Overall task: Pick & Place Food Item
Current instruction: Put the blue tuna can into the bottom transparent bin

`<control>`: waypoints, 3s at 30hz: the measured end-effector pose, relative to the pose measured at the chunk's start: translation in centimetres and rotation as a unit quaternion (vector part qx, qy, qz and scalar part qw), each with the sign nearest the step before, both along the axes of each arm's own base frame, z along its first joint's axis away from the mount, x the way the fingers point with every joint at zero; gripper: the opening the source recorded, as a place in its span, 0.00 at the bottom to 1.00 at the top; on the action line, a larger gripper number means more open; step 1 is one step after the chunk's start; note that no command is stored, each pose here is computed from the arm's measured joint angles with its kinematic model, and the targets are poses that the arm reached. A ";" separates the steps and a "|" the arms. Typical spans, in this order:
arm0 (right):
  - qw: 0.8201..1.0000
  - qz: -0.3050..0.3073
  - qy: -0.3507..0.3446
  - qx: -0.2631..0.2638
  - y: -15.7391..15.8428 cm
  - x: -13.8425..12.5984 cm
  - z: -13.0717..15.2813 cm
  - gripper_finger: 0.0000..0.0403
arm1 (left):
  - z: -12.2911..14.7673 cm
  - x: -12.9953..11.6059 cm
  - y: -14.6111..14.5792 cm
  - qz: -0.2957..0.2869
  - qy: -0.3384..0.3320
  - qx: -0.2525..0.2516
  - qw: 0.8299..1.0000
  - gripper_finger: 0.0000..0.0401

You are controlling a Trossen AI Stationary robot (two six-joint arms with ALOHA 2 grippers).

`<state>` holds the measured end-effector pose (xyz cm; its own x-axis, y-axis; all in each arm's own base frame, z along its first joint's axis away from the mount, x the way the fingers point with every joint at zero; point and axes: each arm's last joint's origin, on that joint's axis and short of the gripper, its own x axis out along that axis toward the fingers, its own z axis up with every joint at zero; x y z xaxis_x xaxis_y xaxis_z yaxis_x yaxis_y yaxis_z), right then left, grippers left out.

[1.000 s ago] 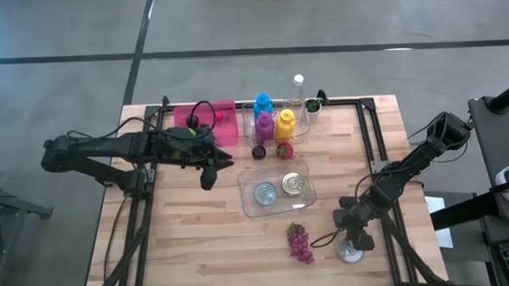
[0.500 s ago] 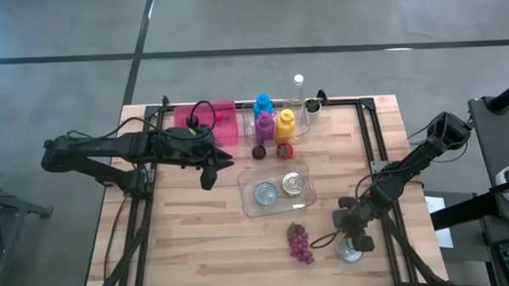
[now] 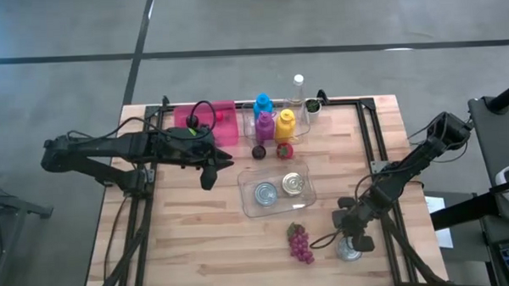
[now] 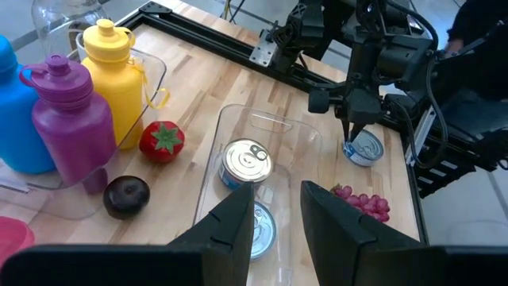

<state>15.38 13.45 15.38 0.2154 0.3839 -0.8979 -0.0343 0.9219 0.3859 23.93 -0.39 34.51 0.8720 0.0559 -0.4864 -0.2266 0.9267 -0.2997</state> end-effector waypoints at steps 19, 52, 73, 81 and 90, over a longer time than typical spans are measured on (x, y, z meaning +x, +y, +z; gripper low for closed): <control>0.999 -0.047 0.023 0.011 -0.2 -0.1 -0.5 0.04 | 0.0 0.0 0.0 0.000 0.000 0.000 1.000 0.27; 0.974 -0.212 0.068 0.052 -1.1 -1.0 -0.9 0.02 | 0.0 0.0 0.0 0.000 0.000 0.000 1.000 0.27; 0.970 -0.230 0.077 0.028 -1.7 -1.7 -2.2 0.02 | 0.0 0.0 0.0 0.000 0.000 0.000 1.000 0.27; 0.966 -0.242 0.085 0.026 -2.0 -2.1 -2.7 0.02 | 0.0 0.0 0.0 0.000 0.000 0.000 1.000 0.27; 0.961 -0.264 0.082 0.021 -2.2 -2.1 -2.8 0.02 | 0.0 0.0 0.0 0.000 0.000 0.000 1.000 0.27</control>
<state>13.25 11.29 12.58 0.2470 0.2977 -0.9222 0.4977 0.7776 0.3843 23.94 -0.39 34.51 0.8723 0.0555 -0.4859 -0.2261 0.9267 -0.3000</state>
